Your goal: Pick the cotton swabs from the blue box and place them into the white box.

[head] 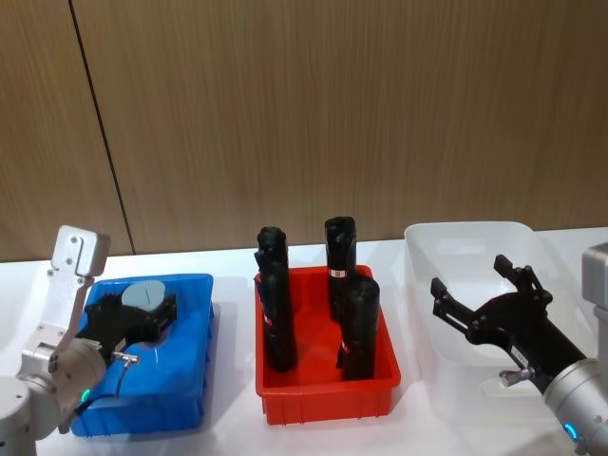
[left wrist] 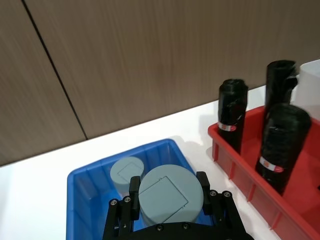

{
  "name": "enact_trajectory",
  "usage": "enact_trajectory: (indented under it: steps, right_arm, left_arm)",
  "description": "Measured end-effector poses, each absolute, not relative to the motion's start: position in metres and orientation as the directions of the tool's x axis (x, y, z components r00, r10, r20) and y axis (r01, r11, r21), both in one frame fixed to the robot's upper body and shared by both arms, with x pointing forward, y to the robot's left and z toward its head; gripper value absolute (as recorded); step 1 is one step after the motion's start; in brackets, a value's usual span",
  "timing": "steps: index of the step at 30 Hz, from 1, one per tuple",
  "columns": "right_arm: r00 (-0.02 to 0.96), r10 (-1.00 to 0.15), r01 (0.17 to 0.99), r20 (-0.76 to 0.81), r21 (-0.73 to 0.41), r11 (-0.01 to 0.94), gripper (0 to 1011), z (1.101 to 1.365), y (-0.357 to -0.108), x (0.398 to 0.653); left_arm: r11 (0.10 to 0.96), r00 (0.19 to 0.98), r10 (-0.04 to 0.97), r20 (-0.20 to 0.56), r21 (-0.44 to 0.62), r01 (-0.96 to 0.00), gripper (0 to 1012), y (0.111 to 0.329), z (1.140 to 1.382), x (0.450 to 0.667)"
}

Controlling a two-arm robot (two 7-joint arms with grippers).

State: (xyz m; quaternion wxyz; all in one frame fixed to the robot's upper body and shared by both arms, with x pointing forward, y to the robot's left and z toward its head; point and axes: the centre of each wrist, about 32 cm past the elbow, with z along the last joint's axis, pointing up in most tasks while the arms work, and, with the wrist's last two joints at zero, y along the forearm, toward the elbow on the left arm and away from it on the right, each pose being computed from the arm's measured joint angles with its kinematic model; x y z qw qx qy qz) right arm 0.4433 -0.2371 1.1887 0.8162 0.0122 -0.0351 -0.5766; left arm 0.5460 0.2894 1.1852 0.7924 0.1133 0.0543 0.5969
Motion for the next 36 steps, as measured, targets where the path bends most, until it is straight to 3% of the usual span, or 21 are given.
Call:
enact_trajectory:
  steps: [17, 36]
  right_arm:
    - [0.333, -0.942, 0.94, 0.043, 0.06, 0.335, 1002, 1.189, -0.237, 0.443]
    - [0.333, -0.942, 0.94, 0.043, 0.06, 0.335, 1002, 1.189, -0.237, 0.443]
  left_arm:
    - [0.453, 0.473, 0.875, 0.104, 0.17, -0.875, 677, 0.296, 1.204, 0.523]
    - [0.688, 0.698, 0.712, 0.076, 0.119, -0.716, 677, 0.308, 1.205, 0.529]
